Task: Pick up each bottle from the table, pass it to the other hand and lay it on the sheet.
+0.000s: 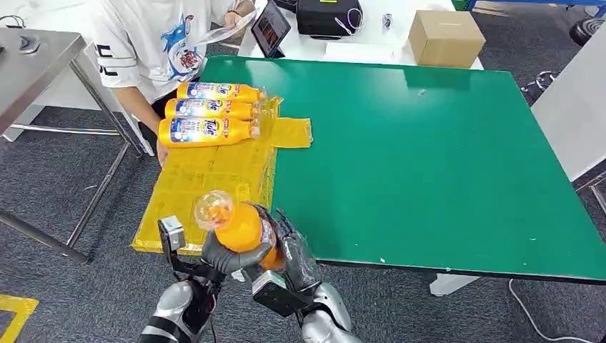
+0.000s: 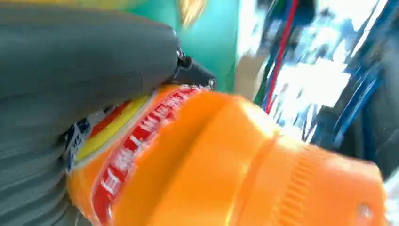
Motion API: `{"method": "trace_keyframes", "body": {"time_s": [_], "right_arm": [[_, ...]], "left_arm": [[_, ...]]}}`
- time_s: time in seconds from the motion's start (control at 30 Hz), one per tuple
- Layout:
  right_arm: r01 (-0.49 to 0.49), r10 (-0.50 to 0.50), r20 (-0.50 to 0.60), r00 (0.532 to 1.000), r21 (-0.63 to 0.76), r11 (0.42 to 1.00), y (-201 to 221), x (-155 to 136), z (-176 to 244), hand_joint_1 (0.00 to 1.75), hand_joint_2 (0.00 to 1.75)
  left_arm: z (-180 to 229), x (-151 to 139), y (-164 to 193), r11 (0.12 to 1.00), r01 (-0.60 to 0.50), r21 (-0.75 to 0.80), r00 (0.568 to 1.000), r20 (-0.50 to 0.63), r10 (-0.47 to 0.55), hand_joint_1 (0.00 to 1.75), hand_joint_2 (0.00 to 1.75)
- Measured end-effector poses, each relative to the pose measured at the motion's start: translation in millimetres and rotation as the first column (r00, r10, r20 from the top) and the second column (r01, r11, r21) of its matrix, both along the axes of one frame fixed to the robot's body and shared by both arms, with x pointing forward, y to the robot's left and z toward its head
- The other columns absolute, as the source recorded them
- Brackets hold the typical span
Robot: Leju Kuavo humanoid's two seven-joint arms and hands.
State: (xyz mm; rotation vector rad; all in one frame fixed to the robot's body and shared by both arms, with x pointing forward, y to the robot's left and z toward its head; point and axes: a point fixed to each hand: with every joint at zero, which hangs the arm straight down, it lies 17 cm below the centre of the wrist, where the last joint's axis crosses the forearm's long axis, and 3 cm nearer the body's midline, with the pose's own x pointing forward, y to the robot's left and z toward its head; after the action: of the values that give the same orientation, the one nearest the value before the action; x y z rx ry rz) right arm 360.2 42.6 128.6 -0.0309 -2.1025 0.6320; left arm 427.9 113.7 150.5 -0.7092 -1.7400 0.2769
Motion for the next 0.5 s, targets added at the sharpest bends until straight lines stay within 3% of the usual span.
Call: {"method": "trace_keyframes", "body": {"time_s": [0.3,0.5], "right_arm": [[0.019,-0.021,0.047,0.999,0.035,0.999,-5.2,1.7,20.9,0.00,0.00],[0.059,-0.076,0.136,0.988,0.123,0.991,-19.3,1.0,61.3,0.00,0.00]], "left_arm": [[18.2,11.3,16.2,0.996,-0.084,0.021,0.995,0.048,0.082,1.75,1.75],[43.6,28.5,51.5,0.929,-0.326,0.173,0.938,0.179,0.296,1.75,1.75]]}}
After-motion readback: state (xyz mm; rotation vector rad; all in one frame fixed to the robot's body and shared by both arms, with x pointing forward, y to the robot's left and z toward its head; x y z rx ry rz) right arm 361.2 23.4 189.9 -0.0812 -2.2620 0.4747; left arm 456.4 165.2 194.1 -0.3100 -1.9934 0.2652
